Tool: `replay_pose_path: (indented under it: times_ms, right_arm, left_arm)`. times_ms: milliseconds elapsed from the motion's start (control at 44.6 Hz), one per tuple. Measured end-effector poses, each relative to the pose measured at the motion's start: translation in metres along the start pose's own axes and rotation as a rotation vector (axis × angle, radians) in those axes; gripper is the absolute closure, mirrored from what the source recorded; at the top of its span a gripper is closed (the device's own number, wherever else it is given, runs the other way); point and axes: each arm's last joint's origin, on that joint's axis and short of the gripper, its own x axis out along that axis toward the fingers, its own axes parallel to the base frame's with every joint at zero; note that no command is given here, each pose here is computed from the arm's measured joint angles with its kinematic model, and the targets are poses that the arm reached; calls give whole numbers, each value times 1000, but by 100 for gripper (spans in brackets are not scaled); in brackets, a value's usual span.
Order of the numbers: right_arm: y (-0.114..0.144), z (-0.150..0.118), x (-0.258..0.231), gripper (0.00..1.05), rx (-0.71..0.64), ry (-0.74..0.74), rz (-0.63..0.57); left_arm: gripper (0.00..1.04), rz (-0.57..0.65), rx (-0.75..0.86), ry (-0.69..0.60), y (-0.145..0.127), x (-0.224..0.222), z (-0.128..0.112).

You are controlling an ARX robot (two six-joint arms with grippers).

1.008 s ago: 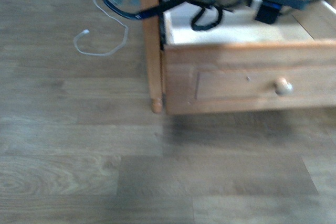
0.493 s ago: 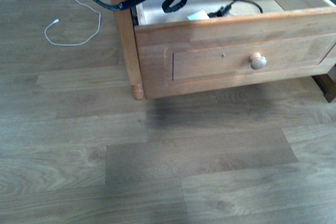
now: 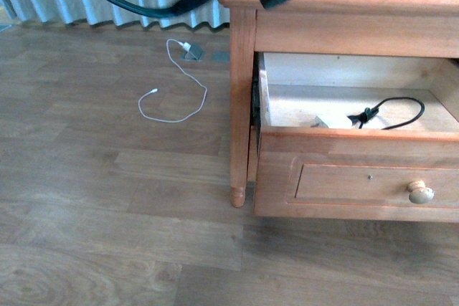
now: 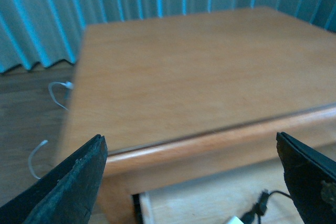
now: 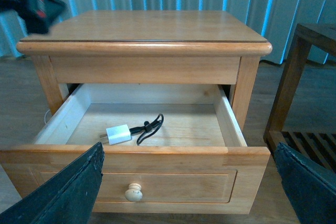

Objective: Put charger into drawer

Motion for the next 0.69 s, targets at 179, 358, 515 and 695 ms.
replay_pose_path:
  times_ms: [179,358,515,695]
  right_arm:
    - [0,0,0,8,0,0,0]
    - [0,0,0,8,0,0,0]
    - [0,0,0,8,0,0,0]
    - [0,0,0,8,0,0,0]
  left_arm:
    - [6,202,-25,-96,68,-72,39]
    - [6,426,-40,-135,127,-174,41]
    - [6,591,-62,-91,158,-248,9]
    - [6,693,-130,-76,178,-298,-15]
